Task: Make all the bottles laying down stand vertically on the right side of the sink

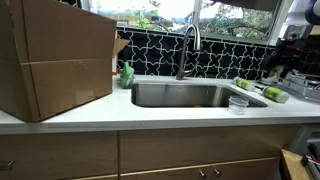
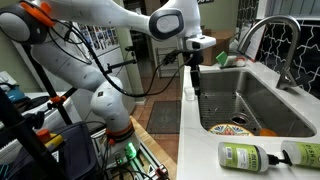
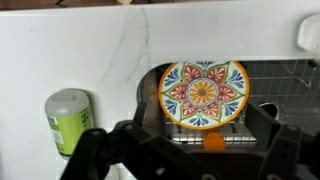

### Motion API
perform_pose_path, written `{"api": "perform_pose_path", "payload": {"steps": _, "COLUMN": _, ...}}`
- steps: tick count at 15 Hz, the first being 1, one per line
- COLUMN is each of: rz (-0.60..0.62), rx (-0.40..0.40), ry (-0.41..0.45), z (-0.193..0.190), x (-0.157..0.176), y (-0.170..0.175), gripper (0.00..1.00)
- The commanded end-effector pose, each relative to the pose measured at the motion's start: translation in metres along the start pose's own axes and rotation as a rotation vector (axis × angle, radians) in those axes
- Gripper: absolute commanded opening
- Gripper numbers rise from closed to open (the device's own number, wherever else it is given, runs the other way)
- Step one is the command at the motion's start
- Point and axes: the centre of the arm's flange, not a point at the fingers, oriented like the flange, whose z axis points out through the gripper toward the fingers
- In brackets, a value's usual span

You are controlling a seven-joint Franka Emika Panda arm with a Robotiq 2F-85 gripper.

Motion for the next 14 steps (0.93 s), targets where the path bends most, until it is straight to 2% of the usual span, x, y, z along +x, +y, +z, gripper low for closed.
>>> {"api": "perform_pose_path", "payload": {"steps": 1, "rz": -0.015, "rx": 0.017, "ry": 0.01, "z": 0.02, "x": 0.058, "y": 0.035, "gripper": 1.0}}
{"api": "perform_pose_path", "payload": {"steps": 2, "rz": -0.002, "rx": 0.013, "ry": 0.02, "z": 0.009, "x": 0.025, "y": 0.023, "gripper": 1.0}}
{"api": "perform_pose_path", "payload": {"steps": 5, "rz": -0.001, "rx": 0.01, "ry": 0.012, "z": 0.019, "x": 0.045, "y": 0.036, "gripper": 1.0}}
{"api": "perform_pose_path", "payload": {"steps": 9, "rz": -0.004, "rx": 0.007, "ry": 0.012, "z": 0.019, "x": 0.048, "y": 0.034, "gripper": 1.0}}
{"api": "perform_pose_path", "payload": {"steps": 14, "rz": 0.028, "rx": 0.02, "ry": 0.018, "z": 0.039, "x": 0.091, "y": 0.082, "gripper": 1.0}}
